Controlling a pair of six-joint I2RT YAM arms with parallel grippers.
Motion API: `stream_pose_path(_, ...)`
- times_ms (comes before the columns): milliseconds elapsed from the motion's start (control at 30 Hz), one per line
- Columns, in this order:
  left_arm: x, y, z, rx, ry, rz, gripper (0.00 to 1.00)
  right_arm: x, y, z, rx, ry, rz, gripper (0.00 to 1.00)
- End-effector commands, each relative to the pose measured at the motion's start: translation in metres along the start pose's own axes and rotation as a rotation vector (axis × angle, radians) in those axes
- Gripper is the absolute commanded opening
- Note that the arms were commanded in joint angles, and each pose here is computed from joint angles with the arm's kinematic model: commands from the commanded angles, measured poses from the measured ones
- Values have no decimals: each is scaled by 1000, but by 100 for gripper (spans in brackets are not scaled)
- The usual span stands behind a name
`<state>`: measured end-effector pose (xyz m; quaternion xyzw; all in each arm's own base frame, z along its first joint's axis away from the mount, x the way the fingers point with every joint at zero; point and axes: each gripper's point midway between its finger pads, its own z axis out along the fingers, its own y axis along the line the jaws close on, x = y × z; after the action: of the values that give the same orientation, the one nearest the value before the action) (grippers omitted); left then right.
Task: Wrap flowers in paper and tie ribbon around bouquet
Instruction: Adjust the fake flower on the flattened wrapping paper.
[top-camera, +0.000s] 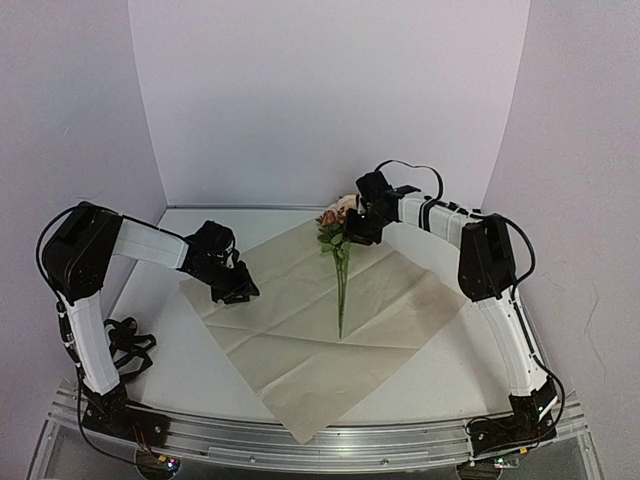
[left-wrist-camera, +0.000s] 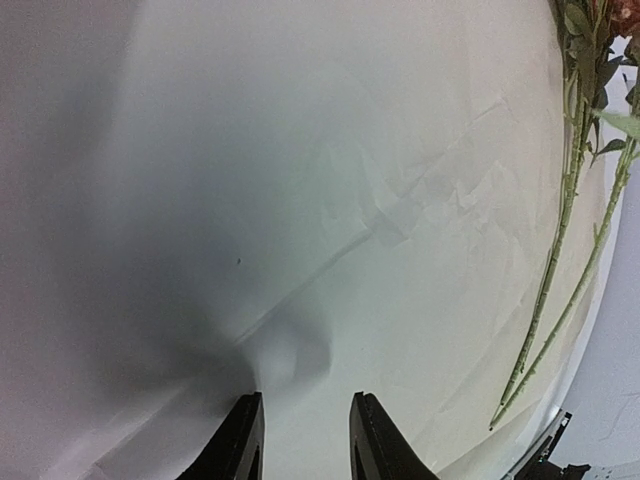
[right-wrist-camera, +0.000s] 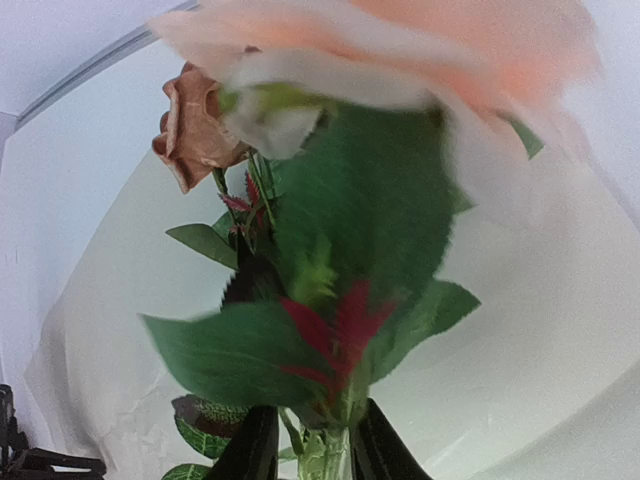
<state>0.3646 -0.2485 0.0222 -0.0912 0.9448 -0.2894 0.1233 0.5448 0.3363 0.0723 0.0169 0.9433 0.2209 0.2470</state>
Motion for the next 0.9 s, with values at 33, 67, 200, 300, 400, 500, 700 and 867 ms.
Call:
stream_pose_path(33,-11,-12,-1,35,-17,12,32,-16,7,-11,-4,-50,-1,40)
stream_pose_path(67,-11,-12,-1,38,-17,10,32,-18,10,-15,-10,-55,-1,43)
stream_pose_path(200,-13,-17,-3,55,-22,12,33,-25,19,-35,-32,-73,4,62)
stream_pose_path(300,-16,-21,-5,66,-30,16,35,-28,22,-48,-28,-83,7,79)
stream_pose_path(400,-18,-25,-7,78,-38,20,36,-29,21,-57,-16,-82,15,97)
stream_pose_path(500,-18,-27,-8,86,-40,21,37,-29,15,-62,17,-86,28,98)
stream_pose_path(700,-20,-30,-9,101,-47,20,37,-16,-4,-69,104,-54,58,90)
stream_pose_path(867,-22,-34,-10,111,-47,20,36,2,-16,-74,150,-12,79,75)
